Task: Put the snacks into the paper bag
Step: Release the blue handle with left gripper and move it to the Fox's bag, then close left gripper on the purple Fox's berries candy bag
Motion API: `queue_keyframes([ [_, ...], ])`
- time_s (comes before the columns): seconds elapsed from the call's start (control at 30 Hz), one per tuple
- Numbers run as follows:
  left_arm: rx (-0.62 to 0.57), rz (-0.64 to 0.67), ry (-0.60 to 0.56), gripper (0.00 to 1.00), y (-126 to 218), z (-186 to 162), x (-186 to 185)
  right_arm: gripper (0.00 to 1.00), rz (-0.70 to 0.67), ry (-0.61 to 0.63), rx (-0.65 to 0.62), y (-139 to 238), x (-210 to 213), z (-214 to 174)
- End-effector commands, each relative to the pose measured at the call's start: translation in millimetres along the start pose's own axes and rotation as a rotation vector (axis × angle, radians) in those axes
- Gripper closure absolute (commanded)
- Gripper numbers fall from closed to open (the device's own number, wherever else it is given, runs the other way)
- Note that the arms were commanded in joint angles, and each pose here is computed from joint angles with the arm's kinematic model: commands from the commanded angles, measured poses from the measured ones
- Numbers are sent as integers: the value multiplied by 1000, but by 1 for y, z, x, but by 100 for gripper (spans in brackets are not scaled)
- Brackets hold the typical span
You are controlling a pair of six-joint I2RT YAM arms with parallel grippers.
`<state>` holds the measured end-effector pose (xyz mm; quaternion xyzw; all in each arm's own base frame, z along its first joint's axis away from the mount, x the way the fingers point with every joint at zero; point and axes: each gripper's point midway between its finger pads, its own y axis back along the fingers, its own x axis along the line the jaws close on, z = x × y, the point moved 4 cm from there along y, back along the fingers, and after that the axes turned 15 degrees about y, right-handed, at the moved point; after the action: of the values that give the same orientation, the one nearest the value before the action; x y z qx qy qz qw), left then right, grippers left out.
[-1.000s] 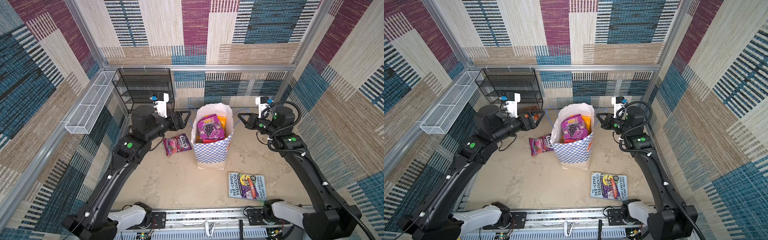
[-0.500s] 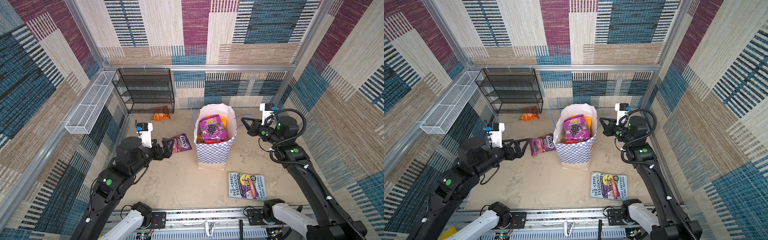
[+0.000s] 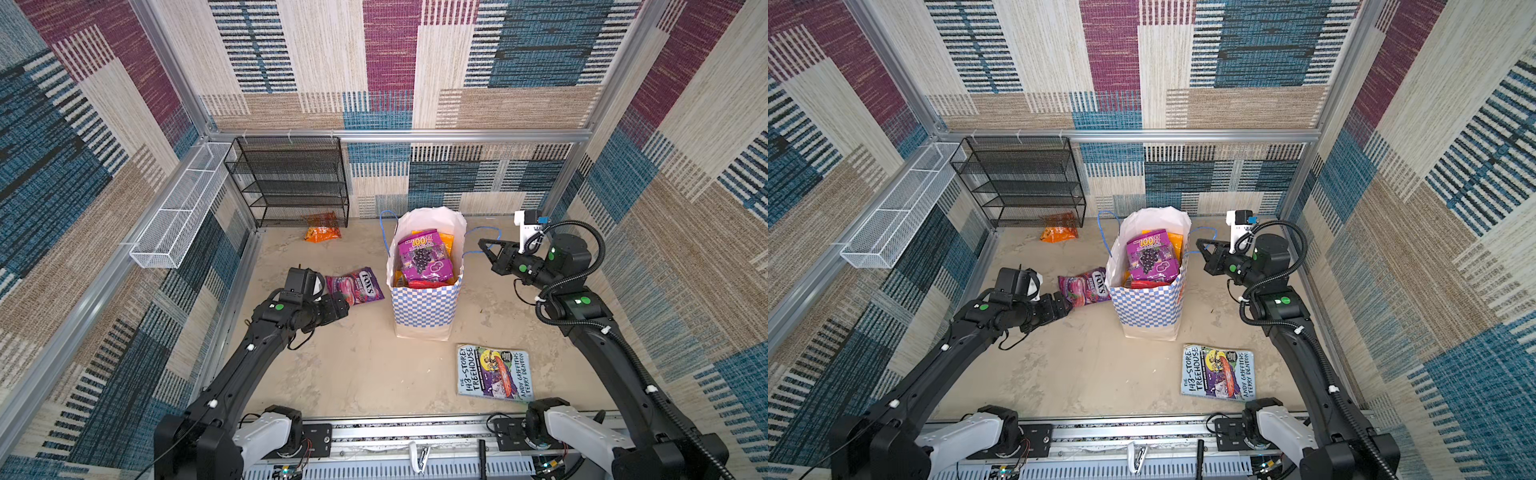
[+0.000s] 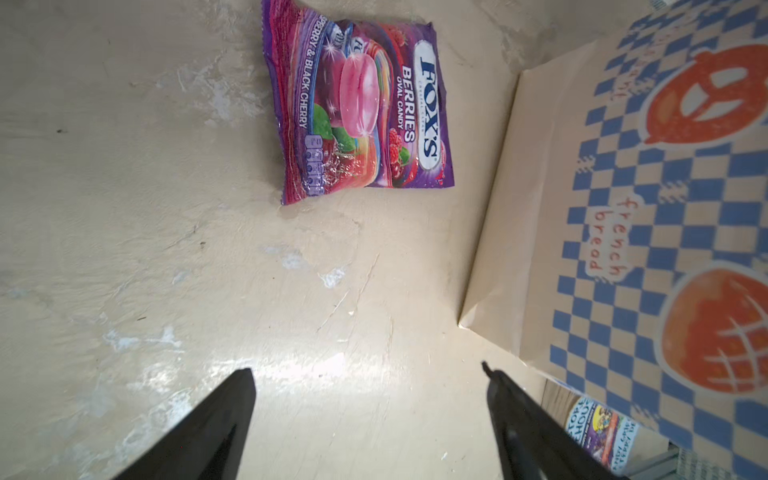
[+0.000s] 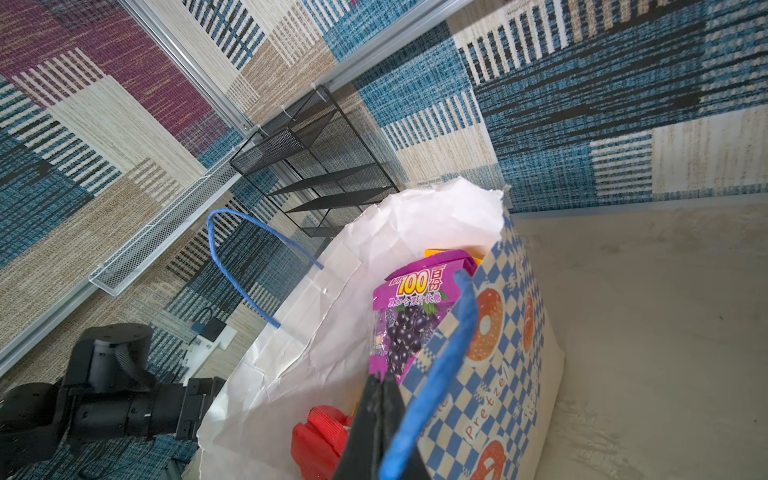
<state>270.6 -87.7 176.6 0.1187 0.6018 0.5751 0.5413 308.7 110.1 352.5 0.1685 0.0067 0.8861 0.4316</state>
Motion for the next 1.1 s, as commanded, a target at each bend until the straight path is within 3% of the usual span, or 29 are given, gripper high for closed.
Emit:
queue_keyframes([
  [0.0,-25,-59,14,10,-13,21,-13,100,17,16,-21,-2,1,3],
  [0.43,79,126,45,18,-86,71,0,100,18,13,-18,-2,1,2],
  [0.87,182,125,86,33,-127,69,8,100,26,14,-17,-2,2,2],
  [1.07,198,123,105,46,-135,64,14,100,26,14,-17,-2,2,1],
])
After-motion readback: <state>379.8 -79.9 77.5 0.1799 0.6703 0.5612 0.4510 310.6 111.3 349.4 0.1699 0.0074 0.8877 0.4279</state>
